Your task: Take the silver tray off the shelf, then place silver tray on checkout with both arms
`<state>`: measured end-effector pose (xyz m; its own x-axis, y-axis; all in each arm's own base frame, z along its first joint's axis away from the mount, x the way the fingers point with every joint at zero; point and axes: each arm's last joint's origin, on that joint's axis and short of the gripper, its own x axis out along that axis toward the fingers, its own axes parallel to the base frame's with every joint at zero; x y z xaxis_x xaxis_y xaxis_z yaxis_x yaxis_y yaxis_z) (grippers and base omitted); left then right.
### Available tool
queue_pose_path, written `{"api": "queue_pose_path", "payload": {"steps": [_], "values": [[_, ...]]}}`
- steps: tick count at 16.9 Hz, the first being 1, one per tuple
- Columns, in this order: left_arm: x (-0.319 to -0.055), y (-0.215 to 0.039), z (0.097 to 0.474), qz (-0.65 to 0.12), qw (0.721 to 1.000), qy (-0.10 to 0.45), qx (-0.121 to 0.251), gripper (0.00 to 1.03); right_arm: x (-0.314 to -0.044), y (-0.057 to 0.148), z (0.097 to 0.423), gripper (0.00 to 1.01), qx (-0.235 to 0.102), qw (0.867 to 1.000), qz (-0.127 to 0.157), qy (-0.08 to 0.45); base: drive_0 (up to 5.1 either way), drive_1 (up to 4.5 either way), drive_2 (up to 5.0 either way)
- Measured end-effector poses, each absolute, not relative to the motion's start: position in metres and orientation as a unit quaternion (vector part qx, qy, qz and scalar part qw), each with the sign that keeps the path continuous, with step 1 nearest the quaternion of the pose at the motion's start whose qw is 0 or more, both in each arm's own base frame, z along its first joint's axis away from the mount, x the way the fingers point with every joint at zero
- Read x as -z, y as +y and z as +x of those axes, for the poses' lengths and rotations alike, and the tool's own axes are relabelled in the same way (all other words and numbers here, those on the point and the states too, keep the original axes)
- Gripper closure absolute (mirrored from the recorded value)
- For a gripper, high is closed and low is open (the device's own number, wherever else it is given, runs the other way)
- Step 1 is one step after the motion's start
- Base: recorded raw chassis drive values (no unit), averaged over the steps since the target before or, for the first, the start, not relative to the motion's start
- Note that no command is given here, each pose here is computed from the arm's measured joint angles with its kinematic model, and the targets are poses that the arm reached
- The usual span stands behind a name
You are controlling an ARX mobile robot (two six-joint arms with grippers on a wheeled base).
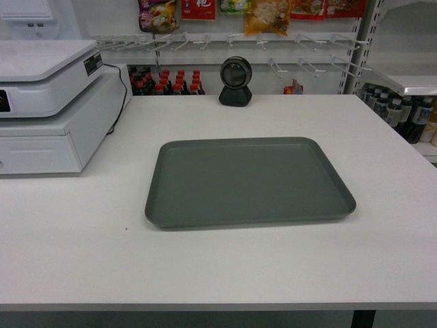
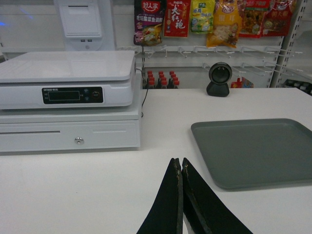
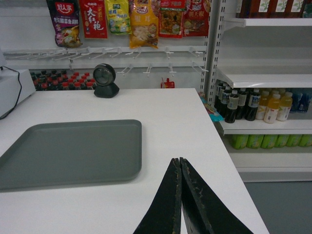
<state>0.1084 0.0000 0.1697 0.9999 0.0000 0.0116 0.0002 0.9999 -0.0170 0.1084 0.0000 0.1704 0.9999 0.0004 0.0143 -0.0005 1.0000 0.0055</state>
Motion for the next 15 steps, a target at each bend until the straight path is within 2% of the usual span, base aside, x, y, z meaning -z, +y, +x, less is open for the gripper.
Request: {"api": "queue_pose_path", "payload": {"steps": [2,3,6,7,14,15], "values": [[-0.1627,0.0,0.1002,-0.008,1.0,0.023,0.0,1.02,-0.1635,0.0,0.0995,0.99,-0.001,1.0,0.002,0.02,0.0,0.0,0.0],[-0.1676,-0.0001,0.0976,-0.008,1.0,-0.006,0.001,1.02,-0.169,0.0,0.0972,0.99,-0.001,1.0,0.002,-0.012,0.0,0.0,0.0],[-0.1662,0.0,0.0977,-0.008,1.0,0.001,0.0,1.02,-0.1671,0.0,0.0972,0.99,0.0,1.0,0.002,-0.003,0.0,0.0,0.0],[-0.1659,0.0,0.0977,-0.009,1.0,0.002,0.0,0.99,-0.167,0.0,0.0972,0.92,0.0,1.0,0.001,-0.002,0.0,0.0,0.0],[-0.166,0.0,0.0977,-0.008,1.0,0.002,0.0,0.17,-0.167,0.0,0.0972,0.1,0.0,1.0,0.001,-0.002,0.0,0.0,0.0],[-0.166,0.0,0.0977,-0.008,1.0,0.002,0.0,0.06,-0.167,0.0,0.0972,0.01,0.0,1.0,0.002,-0.002,0.0,0.0,0.0]]}}
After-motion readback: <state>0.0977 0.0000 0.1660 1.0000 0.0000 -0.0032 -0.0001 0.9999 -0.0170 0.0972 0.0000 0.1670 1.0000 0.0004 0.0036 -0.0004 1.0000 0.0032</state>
